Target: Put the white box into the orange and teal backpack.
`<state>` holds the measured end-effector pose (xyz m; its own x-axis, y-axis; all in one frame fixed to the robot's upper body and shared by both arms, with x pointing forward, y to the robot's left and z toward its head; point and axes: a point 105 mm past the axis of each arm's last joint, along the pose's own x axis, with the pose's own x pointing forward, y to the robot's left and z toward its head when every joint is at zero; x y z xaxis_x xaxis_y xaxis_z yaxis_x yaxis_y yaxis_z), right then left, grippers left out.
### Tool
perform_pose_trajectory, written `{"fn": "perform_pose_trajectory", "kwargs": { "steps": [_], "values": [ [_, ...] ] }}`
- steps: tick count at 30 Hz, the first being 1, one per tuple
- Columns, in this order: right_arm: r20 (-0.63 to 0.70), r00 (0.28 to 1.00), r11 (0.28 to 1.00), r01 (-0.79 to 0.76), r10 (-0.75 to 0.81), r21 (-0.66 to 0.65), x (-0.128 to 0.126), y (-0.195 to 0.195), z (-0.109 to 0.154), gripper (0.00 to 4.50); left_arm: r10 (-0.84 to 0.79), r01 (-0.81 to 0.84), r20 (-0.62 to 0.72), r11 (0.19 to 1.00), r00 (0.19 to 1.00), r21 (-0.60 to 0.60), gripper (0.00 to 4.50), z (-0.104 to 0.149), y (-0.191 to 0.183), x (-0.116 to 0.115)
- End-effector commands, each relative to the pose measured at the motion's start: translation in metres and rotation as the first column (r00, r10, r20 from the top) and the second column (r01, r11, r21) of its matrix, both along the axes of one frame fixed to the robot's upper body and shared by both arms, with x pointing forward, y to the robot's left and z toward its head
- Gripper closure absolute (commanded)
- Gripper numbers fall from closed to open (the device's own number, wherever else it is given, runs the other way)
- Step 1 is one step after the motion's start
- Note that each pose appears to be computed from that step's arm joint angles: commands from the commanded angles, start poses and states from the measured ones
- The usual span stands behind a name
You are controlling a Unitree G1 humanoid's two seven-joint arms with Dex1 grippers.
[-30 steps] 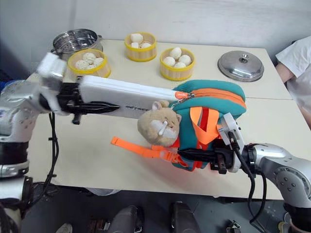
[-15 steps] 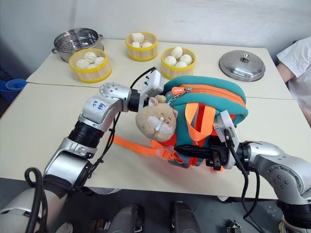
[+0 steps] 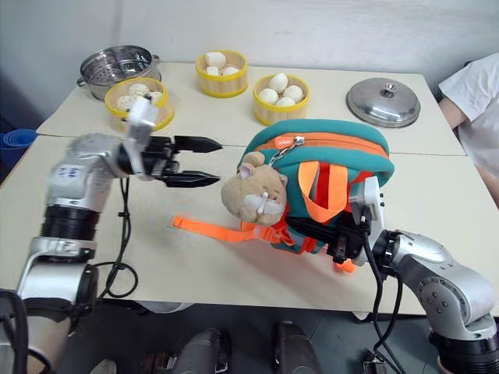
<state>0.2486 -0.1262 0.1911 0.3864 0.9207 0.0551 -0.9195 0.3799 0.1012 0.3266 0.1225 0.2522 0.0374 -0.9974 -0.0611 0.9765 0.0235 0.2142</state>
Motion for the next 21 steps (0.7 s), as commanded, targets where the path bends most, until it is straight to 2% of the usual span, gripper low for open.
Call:
{"fn": "perform_pose_trajectory", "kwargs": {
  "steps": [1,6,10,14,19,21],
  "values": [
    [0.047,0.999,1.000,-0.012,0.012,0.005,0.002,0.002,0.005,4.50,-0.118,0.121,0.087,0.992,0.989,-0.024,0.41,0.017,-0.020,-0.033],
    [0.052,0.998,0.999,-0.039,0.039,-0.002,0.005,0.008,0.004,4.50,-0.166,0.177,0.107,0.979,0.980,-0.102,0.41,0.017,-0.053,-0.057],
    [0.060,0.997,0.999,-0.050,0.050,-0.005,0.006,0.011,0.005,4.50,-0.186,0.195,0.092,0.977,0.978,-0.091,0.41,0.002,-0.066,-0.065],
    [0.064,0.997,0.999,-0.052,0.052,-0.006,0.008,0.011,0.007,4.50,-0.160,0.168,0.097,0.982,0.982,-0.081,1.25,-0.010,-0.071,-0.059],
    [0.064,0.997,0.999,-0.045,0.046,-0.005,0.009,0.011,0.007,4.50,-0.111,0.125,0.096,0.979,0.989,-0.159,2.69,0.004,-0.063,-0.051],
    [0.061,0.998,0.999,-0.033,0.034,-0.007,0.009,0.010,0.007,4.50,-0.011,0.032,0.115,0.983,0.993,-0.182,3.21,0.016,-0.044,-0.033]
  ]
}}
